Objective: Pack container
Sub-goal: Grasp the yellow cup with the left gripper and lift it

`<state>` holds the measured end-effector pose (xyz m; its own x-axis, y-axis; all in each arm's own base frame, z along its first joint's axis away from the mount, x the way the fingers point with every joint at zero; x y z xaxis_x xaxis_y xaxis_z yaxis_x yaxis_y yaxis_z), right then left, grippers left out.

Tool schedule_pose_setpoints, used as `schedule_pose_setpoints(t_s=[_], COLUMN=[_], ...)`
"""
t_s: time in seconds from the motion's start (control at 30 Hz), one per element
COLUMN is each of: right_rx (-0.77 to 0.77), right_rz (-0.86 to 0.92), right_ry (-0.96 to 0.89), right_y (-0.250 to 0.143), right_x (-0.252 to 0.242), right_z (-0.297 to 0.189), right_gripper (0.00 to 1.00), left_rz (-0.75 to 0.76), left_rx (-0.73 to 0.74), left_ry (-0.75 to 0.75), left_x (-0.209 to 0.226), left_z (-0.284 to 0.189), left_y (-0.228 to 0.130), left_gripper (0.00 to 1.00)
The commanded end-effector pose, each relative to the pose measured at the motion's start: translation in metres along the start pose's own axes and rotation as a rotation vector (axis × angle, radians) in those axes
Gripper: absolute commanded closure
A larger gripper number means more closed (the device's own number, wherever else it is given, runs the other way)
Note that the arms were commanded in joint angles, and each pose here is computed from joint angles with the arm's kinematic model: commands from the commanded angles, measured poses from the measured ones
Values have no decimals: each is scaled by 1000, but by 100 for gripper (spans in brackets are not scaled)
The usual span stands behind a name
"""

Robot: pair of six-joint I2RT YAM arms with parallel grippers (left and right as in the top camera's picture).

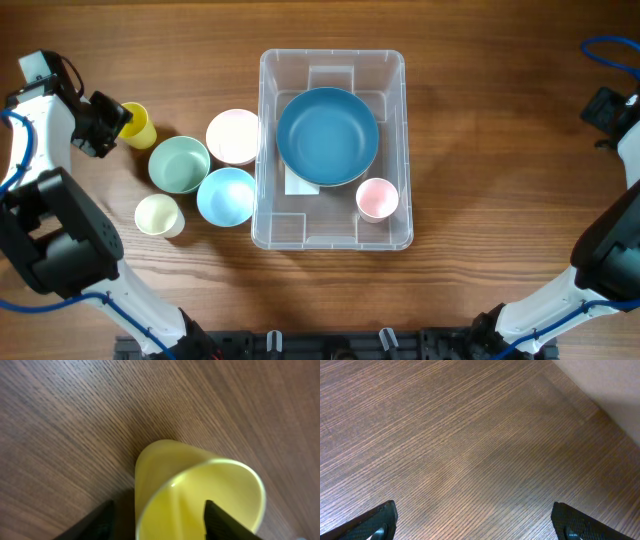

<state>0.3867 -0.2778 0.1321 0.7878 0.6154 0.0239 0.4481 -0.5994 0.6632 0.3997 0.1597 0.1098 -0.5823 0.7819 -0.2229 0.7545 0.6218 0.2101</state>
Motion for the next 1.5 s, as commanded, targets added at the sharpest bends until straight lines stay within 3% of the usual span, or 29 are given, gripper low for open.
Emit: schedule_pose_setpoints(t_s=[0.0,0.13,0.43,0.5,0.6,0.67,0.87,1.07,1.23,1.33,1.47], right_rx=[-13,-13,-13,-13,-13,-13,-13,-13,-13,-13,-13], right_rz=[-3,-3,-4,-3,-4,-3,-3,-3,-3,-3,-3], right_ry=[-13,-13,-13,-13,-13,-13,-13,-13,-13,-13,-13], right_y=[5,5,5,5,5,5,5,5,5,5,5], right_x=[-3,-3,-3,-3,-3,-3,-3,-3,-3,-3,-3], right_z=[-1,-1,-1,-1,-1,-1,-1,-1,-1,-1,-1], right_gripper=[0,0,0,0,0,0,0,0,0,0,0], left_rz=[-8,-8,-8,-8,-10,-12,-8,20,164,289,593], left_rx=[19,9,9,10,20,30,2,-112,-237,-308,-359], left_ry=[-12,28,35,35,38,41,33,-1,-60,-133,-266], left_x=[1,6,7,7,7,8,5,-10,-48,-88,-148], left_z=[10,11,11,12,11,11,-1,-60,-137,-182,-218], left_y=[0,1,1,1,-1,-4,0,2,-22,-54,-108], left_gripper=[47,48,69,80,86,96,96,96,96,96,96])
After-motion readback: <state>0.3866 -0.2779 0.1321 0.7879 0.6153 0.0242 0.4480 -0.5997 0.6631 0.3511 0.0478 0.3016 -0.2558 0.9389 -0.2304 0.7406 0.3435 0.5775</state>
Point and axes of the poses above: each gripper's point midway between its finger pads, its own z axis out along the fingers, its own x axis along the line the jaws close on, y = z × x, the point moved 5 cm from there along -z, back along the fingers, and after that the axes turned 15 degrees about z, right-handed, at the moved point
